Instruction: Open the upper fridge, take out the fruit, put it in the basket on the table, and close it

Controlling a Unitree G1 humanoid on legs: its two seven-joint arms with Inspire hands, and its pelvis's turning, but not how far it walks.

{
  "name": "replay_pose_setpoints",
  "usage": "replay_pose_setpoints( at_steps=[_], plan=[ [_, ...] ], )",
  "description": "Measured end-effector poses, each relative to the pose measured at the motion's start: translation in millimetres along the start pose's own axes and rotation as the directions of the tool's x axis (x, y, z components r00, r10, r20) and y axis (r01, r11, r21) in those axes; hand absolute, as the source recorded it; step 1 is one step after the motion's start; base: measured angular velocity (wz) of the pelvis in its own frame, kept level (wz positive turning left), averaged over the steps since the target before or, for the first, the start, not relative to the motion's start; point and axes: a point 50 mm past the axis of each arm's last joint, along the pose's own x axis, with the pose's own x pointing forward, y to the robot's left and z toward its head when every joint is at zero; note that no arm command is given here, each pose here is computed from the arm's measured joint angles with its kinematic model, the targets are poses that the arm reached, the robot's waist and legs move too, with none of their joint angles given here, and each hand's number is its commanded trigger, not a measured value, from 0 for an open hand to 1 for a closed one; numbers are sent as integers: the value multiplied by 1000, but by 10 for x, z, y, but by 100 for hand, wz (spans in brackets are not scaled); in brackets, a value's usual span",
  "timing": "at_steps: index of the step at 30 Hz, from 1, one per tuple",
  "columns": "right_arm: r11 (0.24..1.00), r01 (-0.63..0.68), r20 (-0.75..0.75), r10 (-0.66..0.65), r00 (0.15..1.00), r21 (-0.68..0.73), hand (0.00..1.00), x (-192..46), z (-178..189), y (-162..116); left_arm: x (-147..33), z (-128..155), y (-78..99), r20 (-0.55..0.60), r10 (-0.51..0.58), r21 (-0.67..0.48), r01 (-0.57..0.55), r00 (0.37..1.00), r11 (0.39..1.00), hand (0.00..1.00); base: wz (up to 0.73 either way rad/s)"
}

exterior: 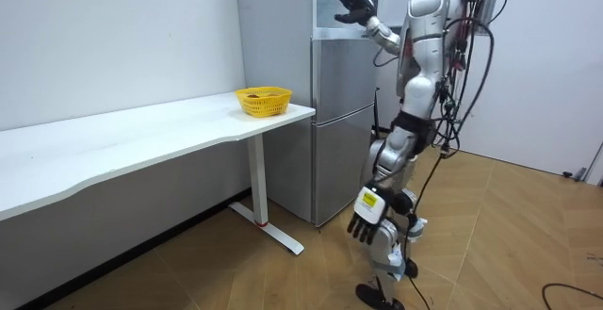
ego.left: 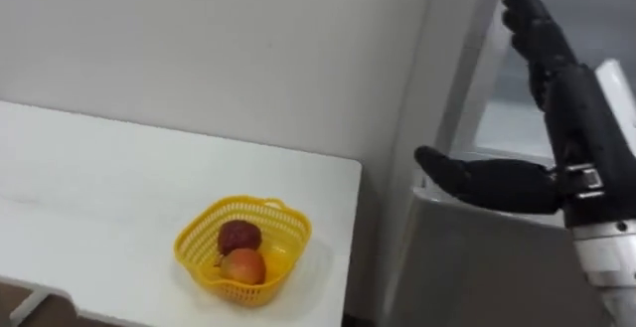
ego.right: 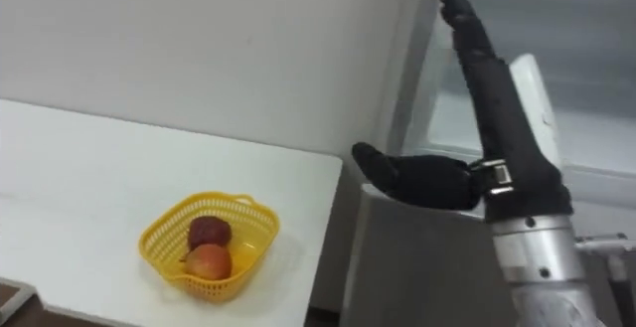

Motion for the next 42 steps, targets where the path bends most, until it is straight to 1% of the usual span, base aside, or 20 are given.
replay_pose_setpoints(
  at_steps=[3, 4, 9, 13, 17, 19, 21, 23, 24, 28, 30, 31, 33, 39, 41, 42],
  plan=[
    [996, 93, -72, -93, 993, -3, 0, -132, -93, -129, 2, 17, -12, 11, 18, -1, -18, 1000, 1000, 0, -31],
    [994, 112, -87, -111, 990, 2, 0, -158, -110, -150, 3, 22, -15, 13, 22, -2, -22, 1000, 1000, 0, -31],
    [974, 225, -225, -217, 950, 10, 0, -437, -254, -256, 11, 68, -8, 26, 39, -7, -38, 999, 999, 0, -10],
    [962, 274, -277, -267, 923, -16, 0, -549, -325, -294, 14, 88, -31, 32, 33, 15, -33, 999, 999, 0, 0],
    [931, 358, -297, -364, 883, -75, 0, -627, -371, -422, 7, 46, -38, 21, 31, 14, -31, 999, 999, 0, 0],
    [914, 393, -320, -404, 857, -101, 0, -709, -413, -479, 2, 19, -44, 15, 31, 13, -31, 999, 999, 0, 0],
    [901, 404, -395, -431, 811, -155, 0, -891, -550, -503, -9, -37, -56, 2, 40, 13, -40, 999, 999, 0, -7],
    [895, 410, -458, -442, 771, -175, 0, -1037, -633, -503, -14, -61, -71, -4, 43, 13, -43, 999, 999, 0, -12],
    [888, 423, -500, -452, 739, -179, 0, -1129, -686, -507, -14, -60, -77, -4, 42, 12, -42, 999, 999, 0, -11],
    [865, 468, -615, -471, 633, -181, 0, -1359, -854, -515, -12, -58, -92, -5, 37, 8, -37, 999, 999, 0, -8],
    [826, 543, -685, -485, 544, -154, 0, -1472, -940, -533, -12, -61, -111, -7, 31, 10, -31, 999, 999, 0, -4],
    [815, 558, -697, -490, 524, -154, 0, -1496, -956, -539, -12, -61, -118, -7, 29, 15, -29, 1000, 999, 0, 0],
    [790, 585, -736, -506, 450, -185, 0, -1626, -1034, -558, -14, -58, -136, -6, 25, 15, -25, 1000, 1000, 0, 0],
    [712, 669, -788, -531, 312, -215, 0, -1825, -1080, -599, -27, -68, -142, 3, 27, 11, -27, 1000, 1000, 0, 2],
    [648, 727, -818, -532, 219, -227, 0, -1918, -1124, -617, -25, -43, -138, 13, 30, -12, -30, 999, 999, 0, 0],
    [630, 743, -826, -529, 197, -226, 0, -1933, -1131, -619, -25, -37, -140, 16, 30, -21, -30, 999, 999, 0, 0]
  ],
)
